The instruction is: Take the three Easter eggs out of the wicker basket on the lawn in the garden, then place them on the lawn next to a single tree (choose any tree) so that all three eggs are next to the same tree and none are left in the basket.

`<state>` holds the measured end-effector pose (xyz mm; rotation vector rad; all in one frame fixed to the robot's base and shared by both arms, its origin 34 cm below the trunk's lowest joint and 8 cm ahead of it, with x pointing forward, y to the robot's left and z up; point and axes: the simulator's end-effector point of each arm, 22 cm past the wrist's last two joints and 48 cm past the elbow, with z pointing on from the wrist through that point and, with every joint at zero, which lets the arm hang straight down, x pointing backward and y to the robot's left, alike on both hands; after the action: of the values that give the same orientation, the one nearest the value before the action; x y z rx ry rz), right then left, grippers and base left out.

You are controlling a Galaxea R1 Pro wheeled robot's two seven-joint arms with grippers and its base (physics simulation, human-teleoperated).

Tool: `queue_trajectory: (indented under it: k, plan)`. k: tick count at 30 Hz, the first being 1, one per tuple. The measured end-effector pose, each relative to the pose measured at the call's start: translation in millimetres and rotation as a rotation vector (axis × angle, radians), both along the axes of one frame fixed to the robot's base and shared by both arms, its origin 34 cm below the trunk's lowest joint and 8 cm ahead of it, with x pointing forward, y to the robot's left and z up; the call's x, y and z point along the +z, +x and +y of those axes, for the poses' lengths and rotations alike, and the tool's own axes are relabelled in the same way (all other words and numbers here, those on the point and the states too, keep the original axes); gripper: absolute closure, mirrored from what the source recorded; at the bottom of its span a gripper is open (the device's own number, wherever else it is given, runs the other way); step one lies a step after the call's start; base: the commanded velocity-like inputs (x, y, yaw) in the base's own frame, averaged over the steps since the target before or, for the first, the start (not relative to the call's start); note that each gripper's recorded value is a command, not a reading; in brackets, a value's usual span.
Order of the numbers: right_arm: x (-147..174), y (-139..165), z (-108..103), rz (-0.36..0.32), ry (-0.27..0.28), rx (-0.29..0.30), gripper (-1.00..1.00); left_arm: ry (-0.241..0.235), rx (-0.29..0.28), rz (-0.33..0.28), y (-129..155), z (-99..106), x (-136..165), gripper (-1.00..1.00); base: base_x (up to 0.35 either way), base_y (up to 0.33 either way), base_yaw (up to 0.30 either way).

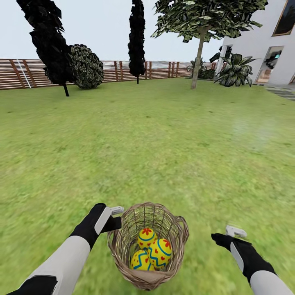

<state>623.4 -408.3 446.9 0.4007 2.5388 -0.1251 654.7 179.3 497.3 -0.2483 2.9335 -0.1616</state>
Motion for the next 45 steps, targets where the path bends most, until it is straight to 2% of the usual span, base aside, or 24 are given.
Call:
queue_trajectory:
  k: [3,8,10,13,15,18,24,29,31,39,45]
  plan:
    - [-12.9,-18.2,7.1,0.047,-0.003,0.022,-1.0,0.0,0.0,-0.001,1.3,0.0,6.3,1.0,0.0,0.0,0.0]
    - [-37.9,-61.4,24.5,0.152,0.038,0.027,-1.0,-0.001,-0.001,0.0,2.6,-0.2,16.1,1.0,0.0,0.0,0.0]
    - [-46.7,-75.3,32.3,0.136,0.033,0.04,-1.0,-0.002,0.0,0.001,3.2,-0.4,20.0,1.0,0.0,0.0,0.0]
    - [-62.7,-113.0,45.7,0.182,0.001,0.129,-1.0,-0.001,-0.001,0.001,3.9,-0.2,25.9,1.0,0.0,0.0,0.0]
    - [-71.9,-144.0,54.5,0.198,0.0,0.158,-1.0,-0.001,-0.001,0.003,3.7,-0.3,29.2,1.0,0.0,0.0,0.0]
    - [-78.3,-180.4,59.1,0.232,0.005,0.165,-1.0,-0.001,0.0,0.002,4.9,-0.3,35.5,1.0,0.0,0.0,0.0]
    - [-78.1,-219.7,65.1,0.292,0.024,0.165,-1.0,-0.001,0.0,0.002,6.5,-0.3,47.1,1.0,0.0,0.0,0.0]
    - [-83.5,-297.6,71.8,0.408,0.05,0.161,-1.0,-0.001,0.0,0.001,8.0,-0.3,56.9,1.0,0.0,0.0,0.0]
    - [-80.7,-305.9,71.7,0.419,0.051,0.161,-1.0,-0.001,-0.001,0.002,8.0,-0.3,60.5,1.0,0.0,0.0,0.0]
    - [-65.8,-306.0,71.8,0.422,0.051,0.16,-1.0,0.0,0.003,0.005,9.3,1.7,75.4,1.0,0.003,0.0,0.0]
    - [-54.5,-304.9,71.8,0.421,0.051,0.161,-1.0,0.001,0.003,0.007,9.5,1.9,86.1,1.0,0.301,0.0,0.0]
